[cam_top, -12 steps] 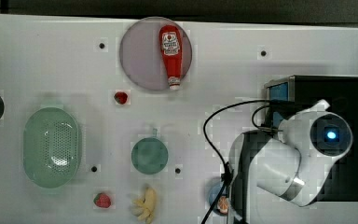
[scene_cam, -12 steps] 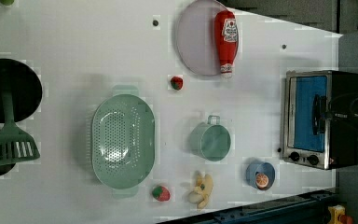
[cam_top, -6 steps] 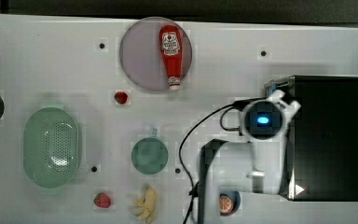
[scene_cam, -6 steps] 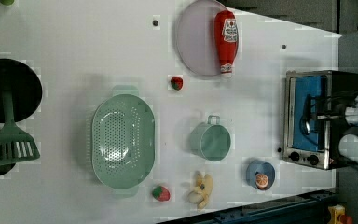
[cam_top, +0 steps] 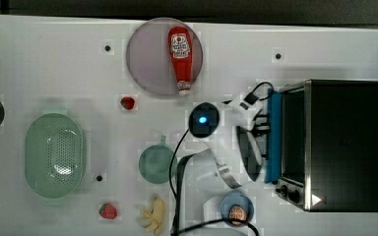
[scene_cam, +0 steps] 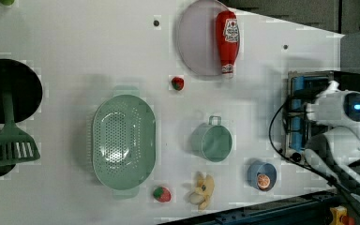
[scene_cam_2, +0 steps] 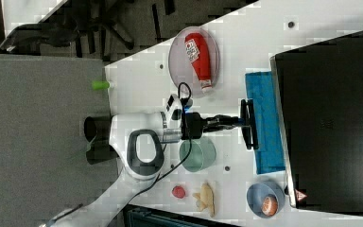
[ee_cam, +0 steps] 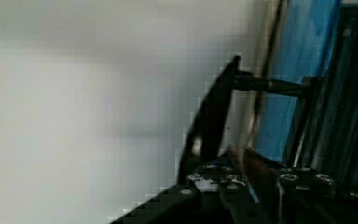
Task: Flap open oven.
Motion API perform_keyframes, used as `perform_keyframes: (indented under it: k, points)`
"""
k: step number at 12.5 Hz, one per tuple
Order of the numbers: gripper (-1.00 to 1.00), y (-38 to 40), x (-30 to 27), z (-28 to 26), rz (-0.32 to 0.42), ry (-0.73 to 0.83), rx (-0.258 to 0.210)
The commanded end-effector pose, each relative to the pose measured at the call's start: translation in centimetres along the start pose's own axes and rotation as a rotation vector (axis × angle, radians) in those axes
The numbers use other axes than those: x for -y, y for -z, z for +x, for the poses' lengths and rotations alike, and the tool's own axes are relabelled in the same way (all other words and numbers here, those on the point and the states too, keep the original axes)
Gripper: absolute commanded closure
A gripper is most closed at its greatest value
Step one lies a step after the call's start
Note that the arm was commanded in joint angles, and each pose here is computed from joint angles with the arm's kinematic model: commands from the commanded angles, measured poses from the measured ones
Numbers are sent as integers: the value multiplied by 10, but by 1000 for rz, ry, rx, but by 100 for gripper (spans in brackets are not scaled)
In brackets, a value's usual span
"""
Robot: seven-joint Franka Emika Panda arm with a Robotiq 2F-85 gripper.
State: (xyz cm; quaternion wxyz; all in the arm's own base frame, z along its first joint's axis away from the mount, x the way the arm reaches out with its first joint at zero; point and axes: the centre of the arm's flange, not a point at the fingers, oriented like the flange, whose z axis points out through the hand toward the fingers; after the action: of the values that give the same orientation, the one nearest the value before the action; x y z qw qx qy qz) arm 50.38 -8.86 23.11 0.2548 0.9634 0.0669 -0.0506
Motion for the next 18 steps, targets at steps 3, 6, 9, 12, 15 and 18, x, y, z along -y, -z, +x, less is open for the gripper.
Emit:
perform_keyframes:
  k: [3,6,9,12,15,18]
  points:
    - [65,-28,76,1,-148,-153,16]
    - [65,-40,106,5,-233,-178,15]
    - [65,-60,124,12,-235,-145,28]
    - [65,-68,129,15,-204,-141,16]
    - [65,-43,113,29,-131,-229,-44]
    - [65,31,62,41,45,-528,-77]
